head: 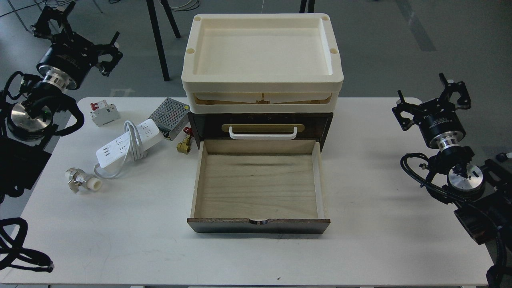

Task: Put charging cable into cabinet
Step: 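Move the left gripper toward the white power strip and cable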

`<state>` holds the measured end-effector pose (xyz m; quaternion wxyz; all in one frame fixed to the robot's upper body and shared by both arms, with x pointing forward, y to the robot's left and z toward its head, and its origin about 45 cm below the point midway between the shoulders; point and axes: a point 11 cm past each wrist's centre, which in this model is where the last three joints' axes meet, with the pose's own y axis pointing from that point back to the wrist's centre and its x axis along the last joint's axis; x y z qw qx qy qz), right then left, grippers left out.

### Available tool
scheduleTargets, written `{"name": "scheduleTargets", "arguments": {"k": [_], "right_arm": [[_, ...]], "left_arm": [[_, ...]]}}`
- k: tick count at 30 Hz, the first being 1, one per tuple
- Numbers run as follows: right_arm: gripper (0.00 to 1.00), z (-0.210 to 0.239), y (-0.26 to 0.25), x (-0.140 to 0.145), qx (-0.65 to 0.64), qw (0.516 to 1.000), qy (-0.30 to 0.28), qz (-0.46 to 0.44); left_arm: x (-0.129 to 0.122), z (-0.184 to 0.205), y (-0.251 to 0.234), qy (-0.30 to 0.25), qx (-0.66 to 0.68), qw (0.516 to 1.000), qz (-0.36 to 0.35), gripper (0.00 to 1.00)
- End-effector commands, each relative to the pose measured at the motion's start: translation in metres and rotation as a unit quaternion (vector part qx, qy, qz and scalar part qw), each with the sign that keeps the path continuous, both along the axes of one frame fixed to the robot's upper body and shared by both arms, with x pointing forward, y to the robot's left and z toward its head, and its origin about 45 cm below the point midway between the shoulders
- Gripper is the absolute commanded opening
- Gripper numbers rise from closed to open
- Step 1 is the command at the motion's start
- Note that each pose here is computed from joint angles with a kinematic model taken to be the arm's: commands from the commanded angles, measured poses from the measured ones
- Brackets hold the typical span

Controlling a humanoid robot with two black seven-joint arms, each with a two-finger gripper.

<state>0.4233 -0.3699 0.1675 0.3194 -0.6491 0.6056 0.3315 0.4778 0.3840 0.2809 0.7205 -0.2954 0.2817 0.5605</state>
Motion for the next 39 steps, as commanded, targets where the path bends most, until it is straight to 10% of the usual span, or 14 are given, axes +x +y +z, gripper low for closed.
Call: {"name": "scheduleTargets", "arguments": {"k": [1,17,28,39], "right_arm": [[1.0,0.0,0.001,0.0,-0.001,1.0,0.001,0.003],[1.0,-0.001,0.003,0.0,0.0,1.0,0.0,0.002],[1.0,-0.002,0.004,0.0,0.0,1.0,0.001,0.004],[1.0,0.0,0.013,0.0,-0.013,1.0,-0.002,0.022]], "left_arm": [[0.0,-0.001,-0.001,0.002,0.004,1.0,-0.002,1.0],[-0.023,0.066,0.047,-0.042,0.192,0.98,-0.017,1.0],[-0.06,0.138,0.069,-0.066,0.58,0.81,-0.054,0.92],[-0.047,0.081,0.05,-0.018,0.805,0.579,-0.127,0.82]]}}
